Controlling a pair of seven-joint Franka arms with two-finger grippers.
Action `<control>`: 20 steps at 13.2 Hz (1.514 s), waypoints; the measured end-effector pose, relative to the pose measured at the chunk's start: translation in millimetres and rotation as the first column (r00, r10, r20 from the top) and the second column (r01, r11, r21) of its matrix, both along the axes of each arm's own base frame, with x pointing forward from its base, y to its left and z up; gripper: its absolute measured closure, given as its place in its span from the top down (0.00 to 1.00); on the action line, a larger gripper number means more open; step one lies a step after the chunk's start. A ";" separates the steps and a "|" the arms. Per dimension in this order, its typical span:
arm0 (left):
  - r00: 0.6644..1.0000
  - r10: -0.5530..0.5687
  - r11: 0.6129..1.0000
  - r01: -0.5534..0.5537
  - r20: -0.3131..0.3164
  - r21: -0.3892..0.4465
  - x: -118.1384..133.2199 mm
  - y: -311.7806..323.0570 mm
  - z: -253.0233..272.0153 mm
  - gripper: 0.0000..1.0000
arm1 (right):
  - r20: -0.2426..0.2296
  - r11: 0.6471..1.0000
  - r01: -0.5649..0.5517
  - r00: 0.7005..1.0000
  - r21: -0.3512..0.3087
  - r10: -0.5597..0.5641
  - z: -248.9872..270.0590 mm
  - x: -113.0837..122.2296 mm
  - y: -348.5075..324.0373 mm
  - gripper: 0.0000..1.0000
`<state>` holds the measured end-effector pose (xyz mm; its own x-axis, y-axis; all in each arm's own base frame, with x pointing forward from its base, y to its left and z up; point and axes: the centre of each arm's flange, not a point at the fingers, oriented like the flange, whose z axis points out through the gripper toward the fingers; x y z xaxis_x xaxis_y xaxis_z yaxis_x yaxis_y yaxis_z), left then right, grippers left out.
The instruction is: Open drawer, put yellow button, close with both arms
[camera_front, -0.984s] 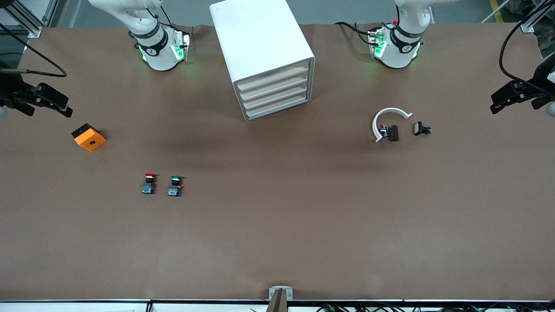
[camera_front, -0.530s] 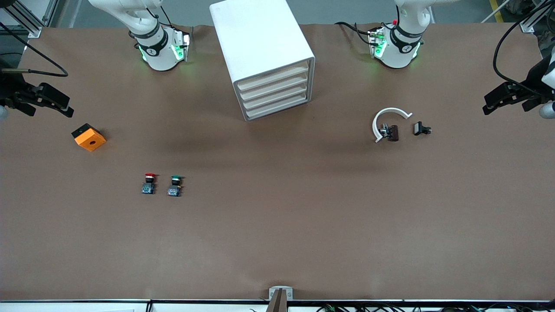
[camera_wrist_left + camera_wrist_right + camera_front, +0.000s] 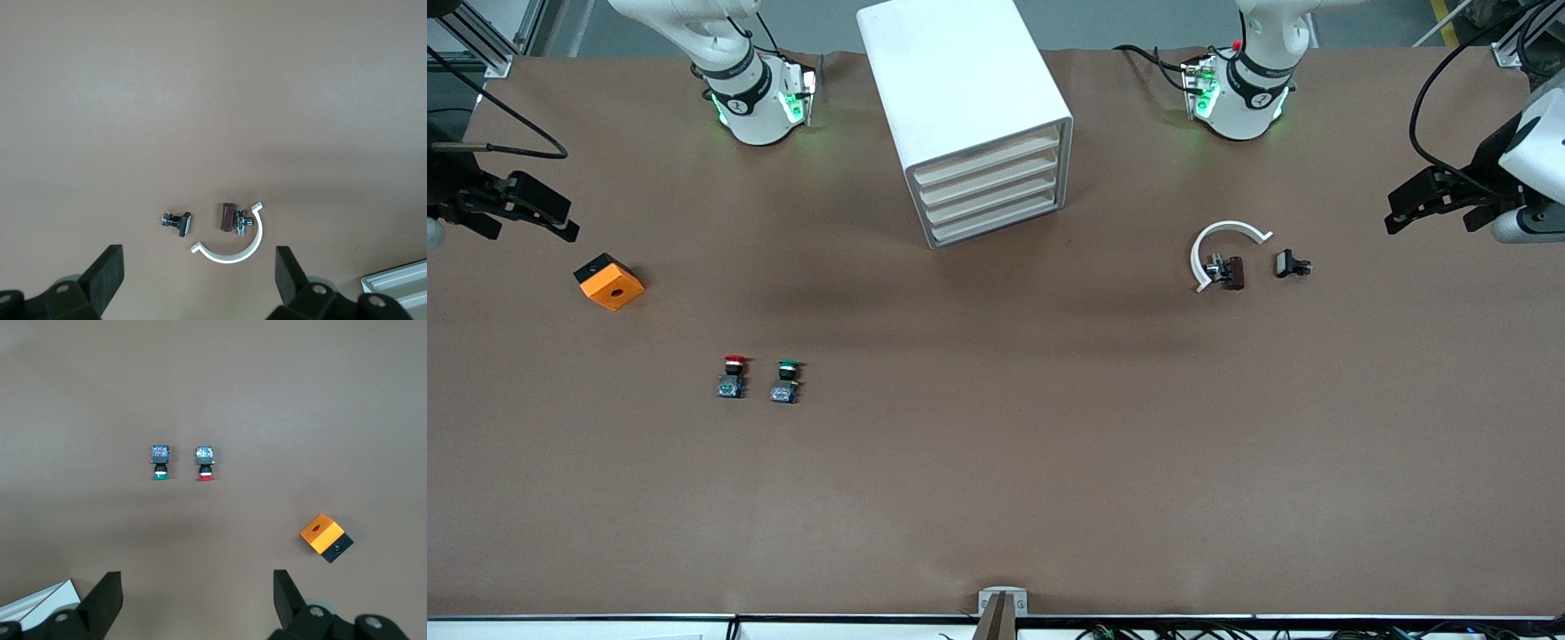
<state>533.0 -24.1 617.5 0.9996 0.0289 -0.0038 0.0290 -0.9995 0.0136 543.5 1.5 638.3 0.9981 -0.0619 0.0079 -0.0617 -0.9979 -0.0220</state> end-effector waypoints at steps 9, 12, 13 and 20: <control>1.000 0.002 1.000 -0.002 -0.009 0.001 -2.0 1.0 0.2 1.00 | -0.005 1.000 0.001 1.000 0.000 -0.001 -3.3 3.1 -0.4 1.00; 1.000 0.001 1.000 -0.001 -0.009 0.001 -2.0 0.3 0.2 1.00 | -0.009 1.000 0.000 1.000 0.000 0.000 -5.5 4.3 -0.2 1.00; 1.000 0.000 1.000 0.000 -0.009 0.002 -2.0 -0.2 0.2 1.00 | -0.009 1.000 0.000 1.000 0.000 0.000 -5.9 4.5 -0.2 1.00; 1.000 -0.016 0.999 0.016 -0.002 0.034 -2.2 -5.3 3.0 1.00 | -0.010 1.000 0.002 1.000 0.000 -0.002 -6.1 4.6 -1.0 1.00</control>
<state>530.8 -29.4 620.5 0.9999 0.0128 -0.0049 0.0127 -0.9997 -0.0202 548.1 0.5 632.2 0.9980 -0.0636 -0.0018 -0.0637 -0.9977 -0.0214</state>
